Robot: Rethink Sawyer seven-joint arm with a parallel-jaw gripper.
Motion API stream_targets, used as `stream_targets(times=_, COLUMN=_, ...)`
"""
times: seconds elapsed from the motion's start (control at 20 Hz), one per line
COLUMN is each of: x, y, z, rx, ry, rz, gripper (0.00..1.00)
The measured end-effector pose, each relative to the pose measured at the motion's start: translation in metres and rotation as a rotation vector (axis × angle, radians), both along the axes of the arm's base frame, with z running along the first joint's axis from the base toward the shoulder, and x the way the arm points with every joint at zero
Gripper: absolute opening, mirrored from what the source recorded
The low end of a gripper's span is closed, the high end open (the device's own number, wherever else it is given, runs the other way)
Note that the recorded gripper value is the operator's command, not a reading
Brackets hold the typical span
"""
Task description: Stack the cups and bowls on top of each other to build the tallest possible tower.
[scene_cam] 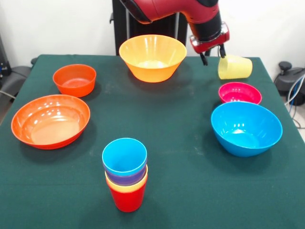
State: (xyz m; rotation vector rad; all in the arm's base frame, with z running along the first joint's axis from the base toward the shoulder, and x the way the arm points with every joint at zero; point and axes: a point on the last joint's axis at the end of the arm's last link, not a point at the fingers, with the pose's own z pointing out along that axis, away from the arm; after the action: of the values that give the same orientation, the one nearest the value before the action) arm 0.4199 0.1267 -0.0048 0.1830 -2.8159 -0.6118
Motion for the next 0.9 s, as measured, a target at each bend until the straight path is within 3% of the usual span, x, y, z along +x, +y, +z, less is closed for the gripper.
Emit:
stream_targets(times=0.55, x=0.010, y=-0.018, z=0.002, rx=0.018, ry=-0.008, rz=-0.053, gripper=1.00)
stream_targets(times=0.9, x=0.022, y=-0.013, z=0.009, rx=0.057, ry=-0.033, rz=-0.060, gripper=1.00)
